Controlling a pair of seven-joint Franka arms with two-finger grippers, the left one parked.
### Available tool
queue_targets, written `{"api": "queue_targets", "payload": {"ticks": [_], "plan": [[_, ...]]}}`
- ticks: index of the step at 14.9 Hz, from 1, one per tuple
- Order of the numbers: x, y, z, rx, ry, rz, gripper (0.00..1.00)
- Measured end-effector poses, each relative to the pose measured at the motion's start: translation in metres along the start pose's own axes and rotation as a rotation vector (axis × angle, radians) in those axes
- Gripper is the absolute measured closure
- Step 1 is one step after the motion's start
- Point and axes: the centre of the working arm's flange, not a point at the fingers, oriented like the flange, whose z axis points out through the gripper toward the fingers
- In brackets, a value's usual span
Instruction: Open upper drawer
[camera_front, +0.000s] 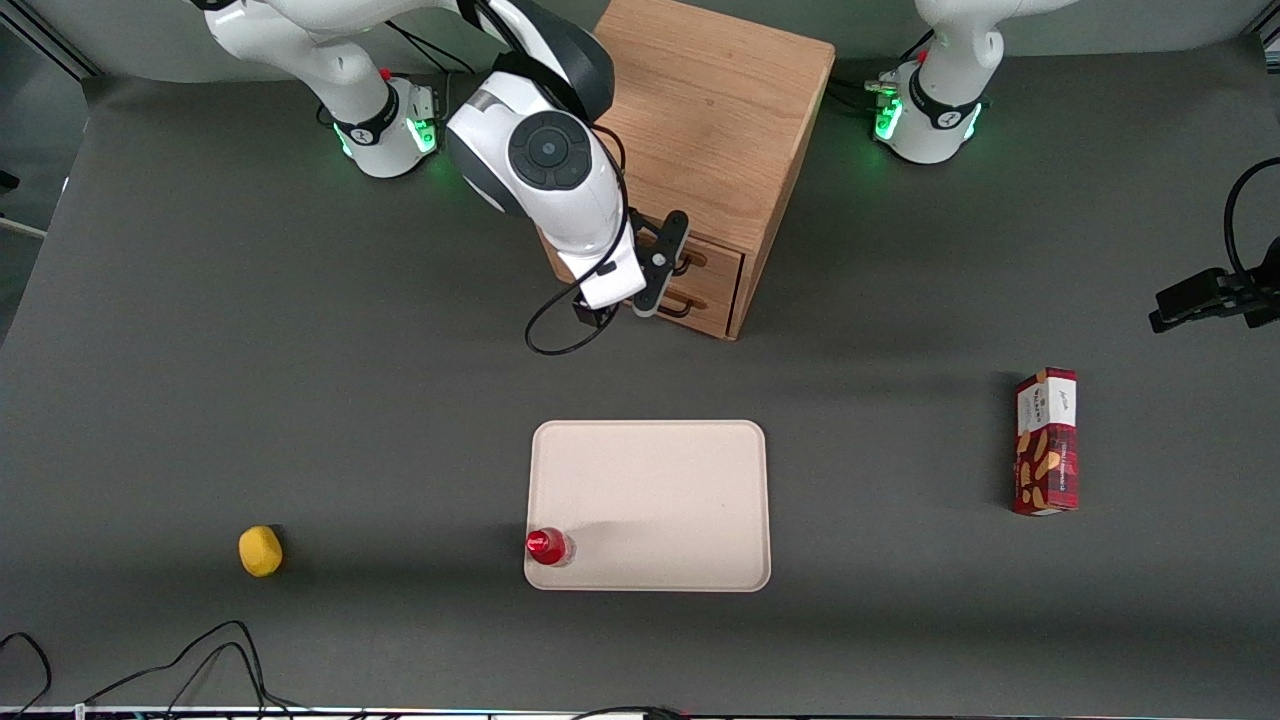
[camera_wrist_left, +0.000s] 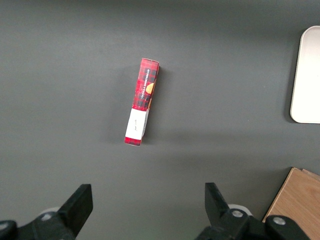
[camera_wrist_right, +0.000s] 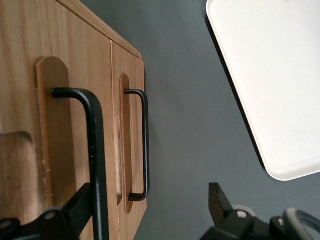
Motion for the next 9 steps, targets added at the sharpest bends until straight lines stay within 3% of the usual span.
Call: {"api": "queue_targets", "payload": {"ticks": [9], "plan": [[-0.011, 0.029, 0.007, -0.024, 0.018, -0.025, 0.0]]}}
